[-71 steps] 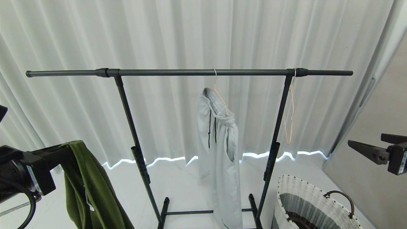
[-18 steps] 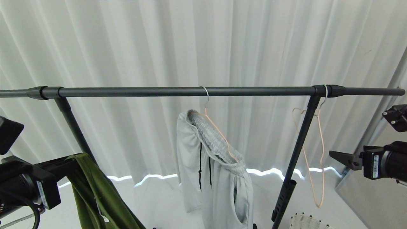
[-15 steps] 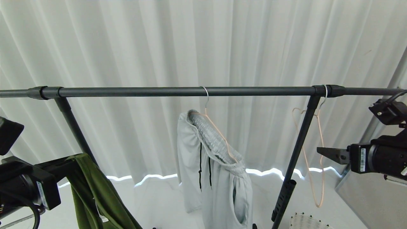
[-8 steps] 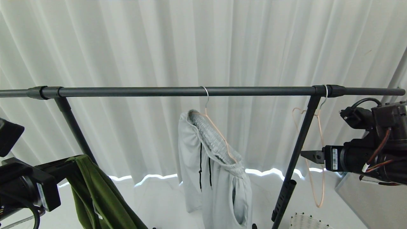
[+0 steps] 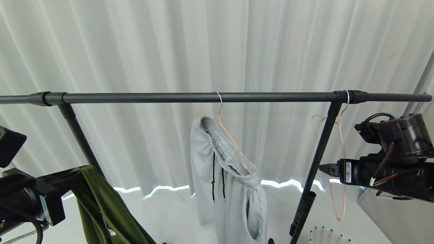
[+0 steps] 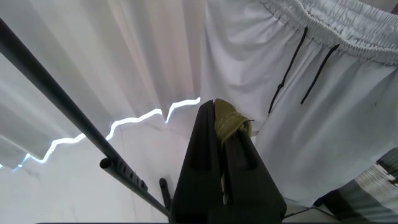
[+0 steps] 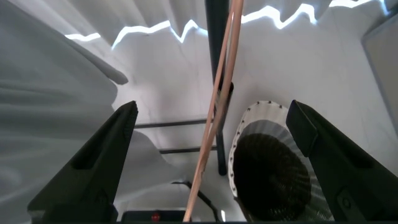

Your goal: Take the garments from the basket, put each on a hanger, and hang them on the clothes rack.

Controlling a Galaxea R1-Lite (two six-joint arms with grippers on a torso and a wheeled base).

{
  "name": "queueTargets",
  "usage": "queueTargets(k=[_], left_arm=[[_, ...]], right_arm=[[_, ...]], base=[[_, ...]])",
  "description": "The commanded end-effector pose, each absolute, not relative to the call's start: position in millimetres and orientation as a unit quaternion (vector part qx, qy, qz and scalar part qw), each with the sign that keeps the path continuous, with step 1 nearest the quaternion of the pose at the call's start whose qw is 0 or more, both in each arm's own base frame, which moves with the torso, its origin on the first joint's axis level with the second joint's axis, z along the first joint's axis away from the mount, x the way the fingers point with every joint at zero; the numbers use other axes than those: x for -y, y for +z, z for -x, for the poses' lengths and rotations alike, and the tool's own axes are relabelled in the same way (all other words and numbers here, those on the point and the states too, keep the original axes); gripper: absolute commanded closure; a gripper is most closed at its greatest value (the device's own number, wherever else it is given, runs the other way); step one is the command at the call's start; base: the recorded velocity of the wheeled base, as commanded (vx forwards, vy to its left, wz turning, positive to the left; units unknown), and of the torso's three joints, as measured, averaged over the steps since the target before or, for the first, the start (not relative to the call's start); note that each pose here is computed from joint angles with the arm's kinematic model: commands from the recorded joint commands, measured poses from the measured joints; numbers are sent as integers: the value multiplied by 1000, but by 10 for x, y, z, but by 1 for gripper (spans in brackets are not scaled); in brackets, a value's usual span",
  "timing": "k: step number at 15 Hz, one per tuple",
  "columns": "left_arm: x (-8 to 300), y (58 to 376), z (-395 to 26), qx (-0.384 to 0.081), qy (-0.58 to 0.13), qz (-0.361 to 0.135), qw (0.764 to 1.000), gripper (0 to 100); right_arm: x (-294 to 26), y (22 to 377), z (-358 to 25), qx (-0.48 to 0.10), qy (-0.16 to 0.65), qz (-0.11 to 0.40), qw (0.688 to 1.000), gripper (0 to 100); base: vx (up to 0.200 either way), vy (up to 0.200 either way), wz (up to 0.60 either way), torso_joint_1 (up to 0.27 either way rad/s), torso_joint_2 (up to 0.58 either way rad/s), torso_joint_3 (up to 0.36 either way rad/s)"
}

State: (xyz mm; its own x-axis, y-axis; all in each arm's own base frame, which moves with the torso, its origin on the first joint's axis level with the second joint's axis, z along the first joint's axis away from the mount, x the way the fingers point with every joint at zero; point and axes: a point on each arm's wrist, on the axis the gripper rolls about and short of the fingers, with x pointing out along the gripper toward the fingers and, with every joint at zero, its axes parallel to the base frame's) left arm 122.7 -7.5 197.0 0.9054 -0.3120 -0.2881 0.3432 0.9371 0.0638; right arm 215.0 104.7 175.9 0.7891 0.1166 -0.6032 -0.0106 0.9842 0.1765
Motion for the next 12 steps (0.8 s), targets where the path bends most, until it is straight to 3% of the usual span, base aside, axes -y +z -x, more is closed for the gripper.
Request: queueTargets(k=[1,11,12], left_arm=[[75,1971,-1226,-138,-168,-57,974,100],[75,1943,-1224,-142,-169,-62,973,100],[75,1943,-1224,-142,-169,-62,973,100]], right_arm=[[-1061,1713,-2181,-331,31,-78,940,0],[-1024,1712,-2265,-317,23,-87,944,0],[-1019,1700,-2281,-319,20,-87,944,100]], base=[[0,0,0,0,0,0],[0,0,0,0,0,0],[0,0,0,0,0,0]])
